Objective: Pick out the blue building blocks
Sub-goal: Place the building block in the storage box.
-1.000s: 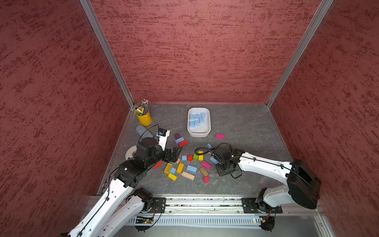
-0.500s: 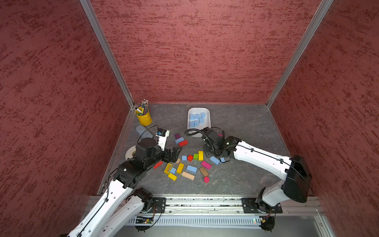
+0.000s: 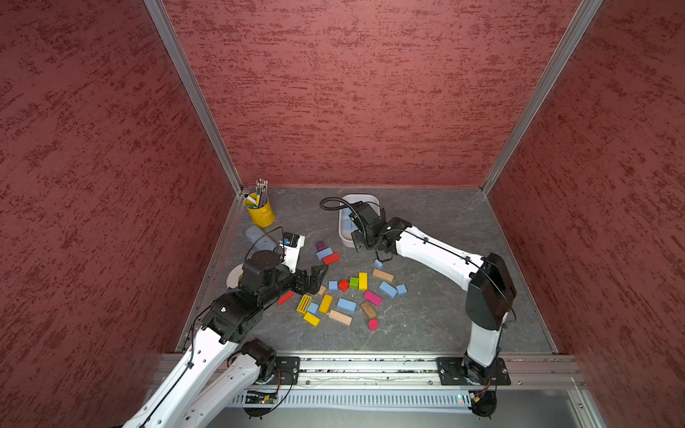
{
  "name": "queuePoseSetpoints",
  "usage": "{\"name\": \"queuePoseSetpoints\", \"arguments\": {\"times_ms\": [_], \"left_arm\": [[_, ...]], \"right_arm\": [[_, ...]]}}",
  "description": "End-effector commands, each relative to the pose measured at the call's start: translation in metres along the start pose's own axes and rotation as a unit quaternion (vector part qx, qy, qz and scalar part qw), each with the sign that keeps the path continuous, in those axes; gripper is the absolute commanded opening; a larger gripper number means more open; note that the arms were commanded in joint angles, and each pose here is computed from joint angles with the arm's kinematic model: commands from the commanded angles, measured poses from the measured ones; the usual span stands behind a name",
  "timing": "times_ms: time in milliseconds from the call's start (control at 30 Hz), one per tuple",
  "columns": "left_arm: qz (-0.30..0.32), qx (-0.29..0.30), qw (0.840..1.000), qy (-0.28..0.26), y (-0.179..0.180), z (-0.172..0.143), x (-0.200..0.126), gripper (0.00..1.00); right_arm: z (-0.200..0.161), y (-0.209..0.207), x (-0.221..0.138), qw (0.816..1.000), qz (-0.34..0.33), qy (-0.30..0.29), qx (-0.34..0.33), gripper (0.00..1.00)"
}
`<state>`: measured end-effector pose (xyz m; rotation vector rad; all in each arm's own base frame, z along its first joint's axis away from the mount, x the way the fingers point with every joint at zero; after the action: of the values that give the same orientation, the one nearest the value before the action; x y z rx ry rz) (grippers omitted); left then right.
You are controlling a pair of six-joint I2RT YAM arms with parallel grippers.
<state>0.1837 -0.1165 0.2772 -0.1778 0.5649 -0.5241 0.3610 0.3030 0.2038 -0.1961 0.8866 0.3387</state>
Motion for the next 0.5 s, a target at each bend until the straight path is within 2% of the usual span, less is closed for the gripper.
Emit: {"name": "queuePoseSetpoints", "arguments": {"times_ms": [0,133,467], "left_arm": [[-0.003,-0.001,1.0,-0.005,-0.001,-0.001,0.001,0.99],[-0.004,-0.001,1.0,-0.007,-0.001,0.0,0.0,1.0],[-0.003,-0.002,1.0,-0.006,-0.001,0.0,0.001,1.0]], "right_arm": [[0.017,-0.011,0.012,1.0,-0.019,-0.01,0.006,0.05],[0.025,-0.021,0.032,0.999,-0.037,-0.001,0.011,0.05],[0.033,-0.036,0.066,0.999,-0.033,0.006,0.043,0.05]]}}
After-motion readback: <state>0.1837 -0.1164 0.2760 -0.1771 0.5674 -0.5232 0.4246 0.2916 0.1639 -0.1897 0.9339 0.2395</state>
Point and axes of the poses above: each gripper's point midway between its finger pads, its own x axis out along the fingers, its own y axis along the line the jaws close on, z = x × y, the point moved 5 cm from there along -x, back along the fingers, and after that the axes turned 3 degrees about -x, right-handed, at the moved point
